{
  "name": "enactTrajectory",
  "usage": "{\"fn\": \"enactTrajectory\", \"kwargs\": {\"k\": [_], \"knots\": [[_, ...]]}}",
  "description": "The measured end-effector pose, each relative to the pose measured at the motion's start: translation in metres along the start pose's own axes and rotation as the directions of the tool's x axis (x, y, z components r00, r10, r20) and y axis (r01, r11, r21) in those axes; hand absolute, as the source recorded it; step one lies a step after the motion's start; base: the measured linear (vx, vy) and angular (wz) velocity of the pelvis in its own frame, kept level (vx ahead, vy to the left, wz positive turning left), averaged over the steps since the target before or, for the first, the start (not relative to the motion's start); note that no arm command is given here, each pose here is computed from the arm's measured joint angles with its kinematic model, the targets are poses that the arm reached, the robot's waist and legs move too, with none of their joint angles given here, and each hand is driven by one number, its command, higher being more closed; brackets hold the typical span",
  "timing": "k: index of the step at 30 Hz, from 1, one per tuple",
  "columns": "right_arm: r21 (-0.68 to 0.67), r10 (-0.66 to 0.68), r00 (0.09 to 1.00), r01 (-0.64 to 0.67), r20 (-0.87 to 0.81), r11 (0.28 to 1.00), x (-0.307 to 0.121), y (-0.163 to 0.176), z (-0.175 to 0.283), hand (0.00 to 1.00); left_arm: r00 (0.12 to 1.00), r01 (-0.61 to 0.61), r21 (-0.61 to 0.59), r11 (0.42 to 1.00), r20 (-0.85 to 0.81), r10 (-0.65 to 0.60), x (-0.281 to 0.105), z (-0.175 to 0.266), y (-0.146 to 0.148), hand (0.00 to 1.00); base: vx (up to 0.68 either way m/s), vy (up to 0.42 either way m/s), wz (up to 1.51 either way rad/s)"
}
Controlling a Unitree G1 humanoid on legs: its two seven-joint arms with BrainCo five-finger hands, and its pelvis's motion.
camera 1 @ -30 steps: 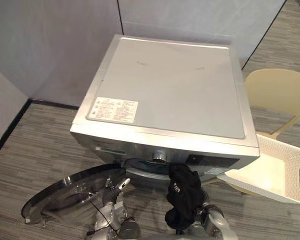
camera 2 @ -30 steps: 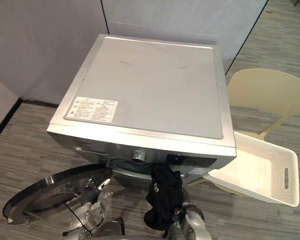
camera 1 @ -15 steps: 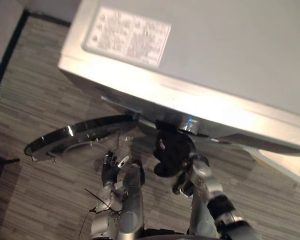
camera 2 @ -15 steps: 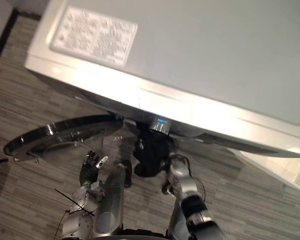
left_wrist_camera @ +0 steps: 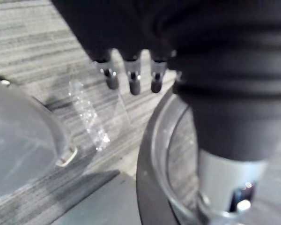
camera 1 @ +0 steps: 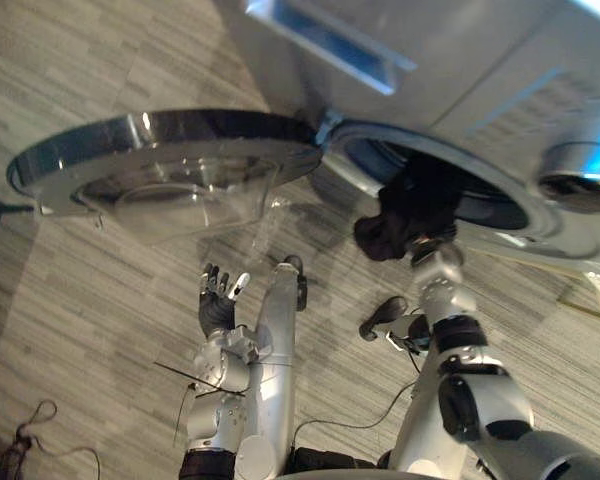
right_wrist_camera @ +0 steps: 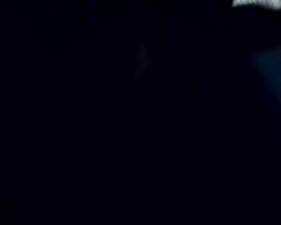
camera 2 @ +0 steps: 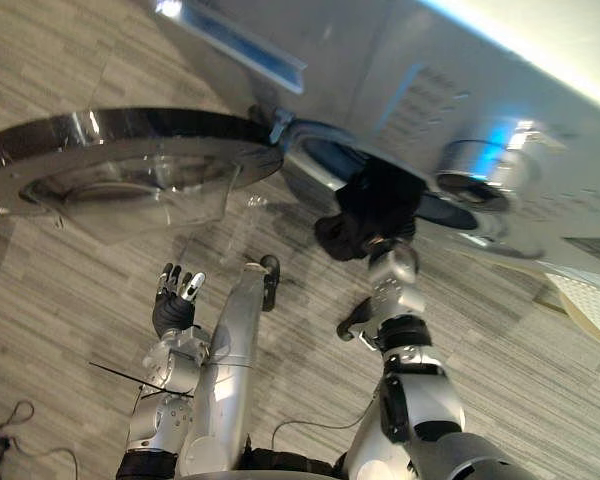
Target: Pick up the laundry basket with both hands and put the clothes into the washing machine.
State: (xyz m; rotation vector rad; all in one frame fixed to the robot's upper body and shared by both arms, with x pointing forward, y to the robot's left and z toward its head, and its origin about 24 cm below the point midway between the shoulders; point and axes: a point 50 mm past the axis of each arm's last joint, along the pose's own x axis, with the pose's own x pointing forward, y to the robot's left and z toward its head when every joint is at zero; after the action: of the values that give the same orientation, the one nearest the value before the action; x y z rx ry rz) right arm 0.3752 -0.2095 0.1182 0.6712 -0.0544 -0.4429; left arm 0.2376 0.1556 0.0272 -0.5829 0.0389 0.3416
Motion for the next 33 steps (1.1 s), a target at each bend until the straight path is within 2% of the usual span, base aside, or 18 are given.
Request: {"fn": "enactTrajectory", "kwargs": {"k": [2,5,9,11,16,18,19,25,33], "knots": [[0.09,-0.015,0.997,0.008,0.079,0.996,0.011,0.003,0.036,1.0,1.0,0.014,-0.018,1.0,0.026,-0.014,-0.001,0.006,-0.005,0.0,-0.02,-0.015,0.22],[0.156,-0.036,0.984,0.008,0.172,0.988,0.019,0.003,0.077,1.0,1.0,0.007,-0.032,0.999,0.029,-0.006,-0.001,0.007,-0.006,0.0,-0.01,-0.006,0.05],[0.232,-0.094,0.933,0.012,0.349,0.973,0.02,-0.01,0.153,1.0,0.998,0.024,-0.067,0.997,0.055,-0.02,-0.003,0.014,-0.013,0.0,-0.01,-0.012,0.04],[0.269,-0.072,0.928,-0.031,0.366,0.963,0.019,0.004,0.162,1.0,0.998,0.026,-0.094,0.995,0.067,-0.019,-0.004,0.018,-0.015,0.0,-0.03,-0.035,-0.08],[0.228,-0.006,0.896,-0.107,0.445,0.968,0.014,0.025,0.198,1.0,0.996,0.036,-0.111,0.993,0.081,-0.027,-0.006,0.021,-0.02,0.0,-0.06,0.004,-0.04],[0.267,0.009,0.879,-0.155,0.477,0.951,0.009,0.037,0.22,1.0,0.995,0.05,-0.119,0.992,0.091,-0.039,-0.008,0.024,-0.025,0.0,-0.1,0.043,-0.09],[0.268,0.027,0.857,-0.192,0.515,0.944,0.003,0.047,0.236,0.0,0.994,0.057,-0.124,0.991,0.099,-0.045,-0.009,0.026,-0.027,0.0,-0.13,0.058,-0.14],[0.378,0.004,0.789,-0.299,0.615,0.876,-0.016,0.066,0.275,0.0,0.991,0.061,-0.136,0.989,0.123,-0.044,-0.015,0.033,-0.028,0.0,-0.13,0.054,-0.09],[0.369,0.041,0.803,-0.318,0.595,0.873,-0.013,0.076,0.266,0.0,0.99,0.077,-0.14,0.987,0.125,-0.06,-0.018,0.033,-0.031,0.0,-0.1,0.029,0.05]]}}
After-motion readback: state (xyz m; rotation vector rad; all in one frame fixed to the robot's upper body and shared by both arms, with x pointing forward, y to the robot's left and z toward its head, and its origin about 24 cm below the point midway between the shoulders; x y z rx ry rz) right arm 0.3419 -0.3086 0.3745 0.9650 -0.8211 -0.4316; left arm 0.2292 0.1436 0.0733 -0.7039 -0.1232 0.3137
